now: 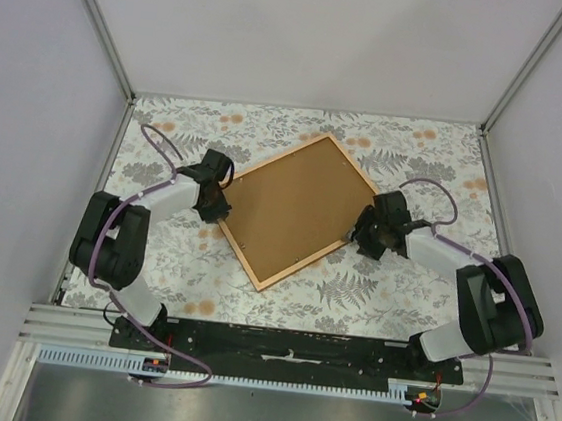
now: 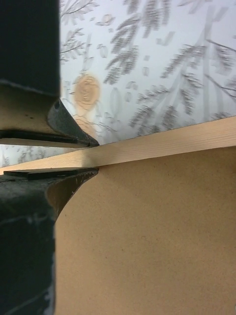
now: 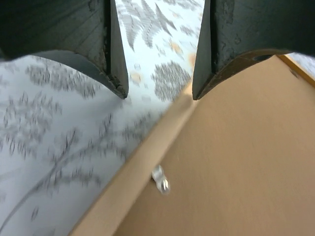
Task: Put the photo into the frame
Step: Rotate the photo frame at the center of the board.
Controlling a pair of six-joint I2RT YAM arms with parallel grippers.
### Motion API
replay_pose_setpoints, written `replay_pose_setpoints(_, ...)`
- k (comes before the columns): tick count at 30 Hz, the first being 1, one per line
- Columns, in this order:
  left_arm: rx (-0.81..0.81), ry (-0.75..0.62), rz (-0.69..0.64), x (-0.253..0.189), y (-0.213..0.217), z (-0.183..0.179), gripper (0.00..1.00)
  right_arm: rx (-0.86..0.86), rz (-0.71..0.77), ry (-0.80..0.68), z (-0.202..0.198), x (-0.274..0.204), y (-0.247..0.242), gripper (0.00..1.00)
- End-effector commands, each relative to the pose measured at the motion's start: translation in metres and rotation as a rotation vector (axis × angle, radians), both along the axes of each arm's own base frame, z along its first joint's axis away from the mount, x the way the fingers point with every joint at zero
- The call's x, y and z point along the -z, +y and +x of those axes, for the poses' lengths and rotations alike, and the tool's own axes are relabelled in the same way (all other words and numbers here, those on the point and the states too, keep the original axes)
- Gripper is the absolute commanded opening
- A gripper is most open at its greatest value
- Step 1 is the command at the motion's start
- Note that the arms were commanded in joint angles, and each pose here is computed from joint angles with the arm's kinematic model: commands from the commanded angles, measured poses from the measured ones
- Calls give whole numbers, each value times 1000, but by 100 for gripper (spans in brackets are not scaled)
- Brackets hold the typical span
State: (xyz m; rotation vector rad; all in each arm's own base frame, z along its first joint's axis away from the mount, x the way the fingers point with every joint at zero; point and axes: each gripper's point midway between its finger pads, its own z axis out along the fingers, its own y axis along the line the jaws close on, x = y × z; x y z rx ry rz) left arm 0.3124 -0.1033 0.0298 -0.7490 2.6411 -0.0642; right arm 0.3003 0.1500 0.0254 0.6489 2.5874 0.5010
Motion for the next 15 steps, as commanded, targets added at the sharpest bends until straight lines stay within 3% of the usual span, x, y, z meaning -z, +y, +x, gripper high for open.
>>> replay_pose_setpoints(1, 282, -168, 112, -26, 1, 63, 2, -80, -33, -51, -25, -18, 0, 64)
replay_pose_setpoints(3, 399, -199, 85, -29, -9, 76, 2, -102, -72, -125, -19, -40, -5, 68)
replay_pose_setpoints(8, 594, -245, -7, -32, -33, 93, 2, -113, -334, -311, 30, -105, -39, 80)
replay_pose_setpoints(11, 660, -256, -60, -33, -43, 91, 2, -100, -448, -326, 63, -119, -56, 86)
replay_pose_setpoints(15, 688, -273, -79, -41, -44, 86, 2, -113, -483, -281, 103, -106, -72, 90)
